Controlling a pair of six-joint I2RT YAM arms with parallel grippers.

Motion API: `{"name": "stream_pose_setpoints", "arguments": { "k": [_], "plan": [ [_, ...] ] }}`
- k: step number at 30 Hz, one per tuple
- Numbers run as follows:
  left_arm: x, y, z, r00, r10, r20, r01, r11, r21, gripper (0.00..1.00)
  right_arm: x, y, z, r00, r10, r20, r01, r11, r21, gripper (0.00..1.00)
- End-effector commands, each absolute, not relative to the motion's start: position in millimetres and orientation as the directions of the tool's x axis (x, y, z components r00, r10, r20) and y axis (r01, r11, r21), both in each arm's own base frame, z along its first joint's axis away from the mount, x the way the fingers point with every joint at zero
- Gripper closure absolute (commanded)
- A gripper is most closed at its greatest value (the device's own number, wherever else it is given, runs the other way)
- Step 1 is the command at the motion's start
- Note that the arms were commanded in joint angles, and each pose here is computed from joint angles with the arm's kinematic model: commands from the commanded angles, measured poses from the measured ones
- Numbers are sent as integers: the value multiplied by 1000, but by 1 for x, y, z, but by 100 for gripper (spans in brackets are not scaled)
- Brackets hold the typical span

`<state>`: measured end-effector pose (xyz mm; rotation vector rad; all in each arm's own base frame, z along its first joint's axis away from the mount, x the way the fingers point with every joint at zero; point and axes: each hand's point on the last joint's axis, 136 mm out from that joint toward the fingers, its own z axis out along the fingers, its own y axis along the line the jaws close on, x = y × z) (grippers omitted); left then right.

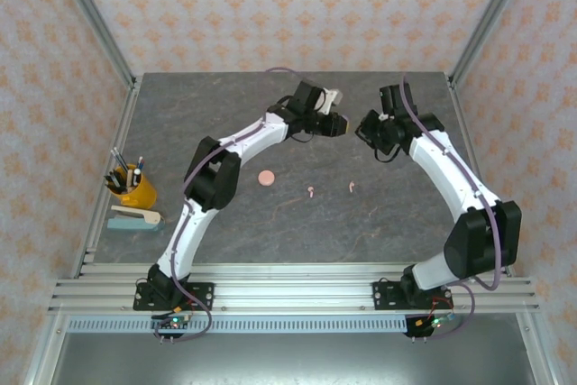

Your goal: Insert wireless bluetooth earbuds into charging case

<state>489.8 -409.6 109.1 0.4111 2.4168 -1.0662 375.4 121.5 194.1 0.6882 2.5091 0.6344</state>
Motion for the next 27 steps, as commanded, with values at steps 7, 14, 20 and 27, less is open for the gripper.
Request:
{"name": "stream_pose_setpoints", "arguments": {
  "k": [7,14,20,27],
  "plan": [
    [483,-393,51,-973,22,-231,166,762,-626,100,385,118,171,-754,588,-294,393,762,514,90],
    [486,-380,33,-981,-1,-196,119,792,-598,87,384,117,170,-756,584,-296,394,767,507,84],
    [487,-369,33,-981,-6,-196,109,815,-570,63,383,117,172,-758,580,-299,387,769,509,67],
    [493,-350,63,-965,-14,-261,134,830,-541,32,380,115,182,-752,576,-321,373,773,514,48]
  ]
}}
